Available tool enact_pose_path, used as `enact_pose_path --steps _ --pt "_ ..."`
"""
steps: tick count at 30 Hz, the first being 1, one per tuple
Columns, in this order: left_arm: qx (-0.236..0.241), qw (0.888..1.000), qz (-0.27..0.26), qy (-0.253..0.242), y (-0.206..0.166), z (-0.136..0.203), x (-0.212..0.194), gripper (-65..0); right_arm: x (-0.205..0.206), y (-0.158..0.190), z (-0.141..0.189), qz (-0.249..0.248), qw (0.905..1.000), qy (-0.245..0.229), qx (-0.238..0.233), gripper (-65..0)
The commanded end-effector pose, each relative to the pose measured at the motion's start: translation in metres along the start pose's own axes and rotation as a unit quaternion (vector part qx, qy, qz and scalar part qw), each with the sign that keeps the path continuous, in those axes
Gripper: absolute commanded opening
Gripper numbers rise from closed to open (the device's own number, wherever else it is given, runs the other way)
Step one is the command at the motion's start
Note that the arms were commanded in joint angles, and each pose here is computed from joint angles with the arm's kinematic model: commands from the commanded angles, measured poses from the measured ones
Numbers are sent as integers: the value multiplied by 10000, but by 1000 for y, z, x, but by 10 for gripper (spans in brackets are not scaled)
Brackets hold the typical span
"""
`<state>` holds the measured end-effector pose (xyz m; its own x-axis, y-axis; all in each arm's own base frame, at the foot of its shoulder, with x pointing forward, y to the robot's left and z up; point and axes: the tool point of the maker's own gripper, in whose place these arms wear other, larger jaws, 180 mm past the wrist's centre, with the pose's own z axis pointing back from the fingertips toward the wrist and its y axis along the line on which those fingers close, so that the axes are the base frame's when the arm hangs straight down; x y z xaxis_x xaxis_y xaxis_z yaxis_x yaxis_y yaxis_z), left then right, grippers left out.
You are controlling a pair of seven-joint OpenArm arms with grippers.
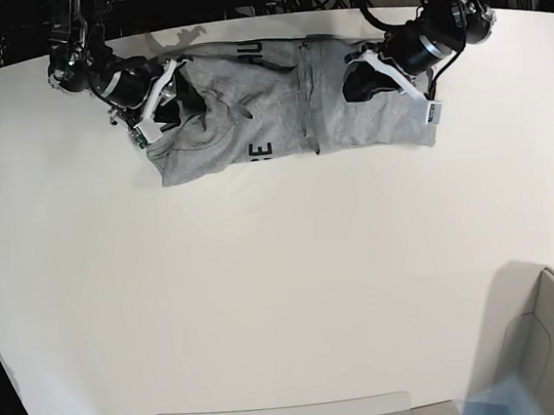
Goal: Fold the T-shirt properly
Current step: 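Lift the strip end with the right gripper and fold it over the shirt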
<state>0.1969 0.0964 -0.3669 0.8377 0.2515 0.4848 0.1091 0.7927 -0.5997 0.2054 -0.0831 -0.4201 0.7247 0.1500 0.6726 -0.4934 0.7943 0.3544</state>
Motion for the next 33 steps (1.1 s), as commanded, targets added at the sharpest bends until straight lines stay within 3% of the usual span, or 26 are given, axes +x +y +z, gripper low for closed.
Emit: enact_pose_path --steps 1,4,7,8,13,17,25,30,33 --pt "-119 9998 -63 -134 -6 2 7 -650 2 2 -3 22 10000 -4 -53 -459" --pt "-107 9998 -57 -142 -6 3 8 -650 -3 8 -12 89 9997 181 -134 -498" --pt "-97 9999 -46 -133 -5 3 6 -650 -2 6 -14 64 9996 190 -178 -639" --pt "-85 9999 -20 -97 -4 4 3 -650 -1 6 -15 46 9997 181 -181 -650" --pt "-103 9999 -24 -68 -6 4 0 -650 8 -19 -15 -22 9990 122 -420 -650" --pt "-79 9999 -19 -80 -4 5 1 -650 18 -57 0 -242 9959 -47 -876 -650" --pt "-51 10000 35 0 -3 7 -7 -650 41 -156 68 -364 9777 -222 -2058 -650" --pt "-39 10000 36 5 -2 7 -8 -650 59 -178 99 -189 9683 -384 -2460 -650" --pt "71 10000 41 -10 6 12 -6 -650 79 -168 107 145 9660 -562 -2520 -650"
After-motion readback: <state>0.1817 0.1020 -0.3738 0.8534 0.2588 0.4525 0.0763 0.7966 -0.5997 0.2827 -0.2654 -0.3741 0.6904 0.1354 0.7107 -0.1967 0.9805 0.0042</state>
